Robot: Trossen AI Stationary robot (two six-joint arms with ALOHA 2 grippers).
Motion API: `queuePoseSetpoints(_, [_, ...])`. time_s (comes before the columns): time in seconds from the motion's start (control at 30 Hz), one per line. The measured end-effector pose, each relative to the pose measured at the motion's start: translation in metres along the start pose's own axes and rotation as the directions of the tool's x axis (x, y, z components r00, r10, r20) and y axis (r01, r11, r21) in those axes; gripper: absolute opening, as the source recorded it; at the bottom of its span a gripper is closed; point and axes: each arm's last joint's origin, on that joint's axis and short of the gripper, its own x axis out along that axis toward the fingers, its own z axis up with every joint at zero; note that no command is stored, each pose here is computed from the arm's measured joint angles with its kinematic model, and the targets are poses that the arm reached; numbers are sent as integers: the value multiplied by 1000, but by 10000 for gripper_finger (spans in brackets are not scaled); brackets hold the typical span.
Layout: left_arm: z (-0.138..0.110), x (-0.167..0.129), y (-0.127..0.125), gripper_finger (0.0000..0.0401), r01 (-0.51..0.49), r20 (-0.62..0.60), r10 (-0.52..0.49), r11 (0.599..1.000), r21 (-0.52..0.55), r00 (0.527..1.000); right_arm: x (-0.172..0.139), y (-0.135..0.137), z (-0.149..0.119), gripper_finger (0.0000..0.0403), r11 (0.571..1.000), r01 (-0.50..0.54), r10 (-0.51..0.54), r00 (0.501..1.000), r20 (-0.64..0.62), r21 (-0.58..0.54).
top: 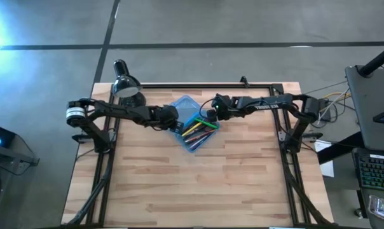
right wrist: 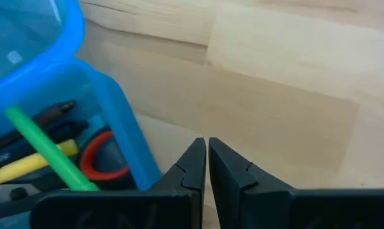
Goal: Pick & place school supplies into a supply box
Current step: Close the supply box
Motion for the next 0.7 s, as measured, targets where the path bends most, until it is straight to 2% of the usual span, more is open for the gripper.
queuePoseSetpoints(0.33, [-4,-1,-4,119,17,-12,-17,1000,15,1000,1,-1,-1,13,1000,-12,12,1000,-17,1])
queuePoseSetpoints(0.43, [-4,-1,-4,95,8,-2,-8,1000,15,1000,1,-1,0,13,1000,-13,13,1000,-15,3])
queuePoseSetpoints(0.63, [-4,-1,-3,18,-2,10,2,1000,11,1000,1,-1,-1,13,1000,-12,12,1000,-15,0])
queuePoseSetpoints(0.7, [-4,-1,-3,5,-2,10,2,1000,11,1000,1,-1,-1,13,1000,-12,12,1000,-15,-2])
